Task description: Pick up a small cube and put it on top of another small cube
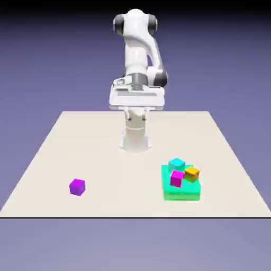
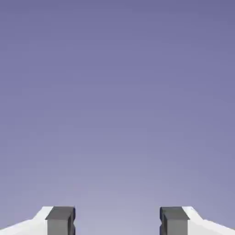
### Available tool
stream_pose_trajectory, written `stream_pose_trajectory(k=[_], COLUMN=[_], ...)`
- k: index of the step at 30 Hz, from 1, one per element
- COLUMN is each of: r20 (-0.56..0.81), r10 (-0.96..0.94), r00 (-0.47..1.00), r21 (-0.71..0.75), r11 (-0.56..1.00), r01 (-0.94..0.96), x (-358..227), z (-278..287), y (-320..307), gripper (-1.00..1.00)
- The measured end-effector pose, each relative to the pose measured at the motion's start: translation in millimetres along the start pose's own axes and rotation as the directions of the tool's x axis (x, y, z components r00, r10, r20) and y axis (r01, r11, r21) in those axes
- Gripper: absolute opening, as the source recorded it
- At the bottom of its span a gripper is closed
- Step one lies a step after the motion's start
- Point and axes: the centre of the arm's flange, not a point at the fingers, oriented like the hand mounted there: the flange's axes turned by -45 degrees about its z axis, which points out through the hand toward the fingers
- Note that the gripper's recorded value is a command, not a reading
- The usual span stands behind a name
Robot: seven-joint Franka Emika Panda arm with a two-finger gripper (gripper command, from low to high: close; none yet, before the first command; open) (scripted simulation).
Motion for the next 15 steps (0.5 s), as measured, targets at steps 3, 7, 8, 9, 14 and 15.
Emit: stream_pose_trajectory(k=[3, 7, 8, 9, 14, 15], r20=[0.110, 0.251, 0.285, 0.318, 0.470, 0.499], r10=[0.049, 0.115, 0.131, 0.147, 0.230, 0.239], r00=[0.993, 0.961, 0.950, 0.937, 0.852, 0.833], r21=[-0.016, -0.046, -0.055, -0.064, -0.119, -0.127], r11=[0.999, 0.993, 0.991, 0.989, 0.973, 0.971], r01=[-0.047, -0.106, -0.120, -0.134, -0.197, -0.203], x=[-9.0, -29.8, -36.5, -43.8, -88.6, -98.0], z=[34.0, 77.1, 87.2, 97.0, 139.7, 147.7], y=[31.7, 75.8, 87.1, 98.4, 157.0, 165.5], gripper=[0.00, 0.00, 0.00, 0.00, 0.00, 0.00])
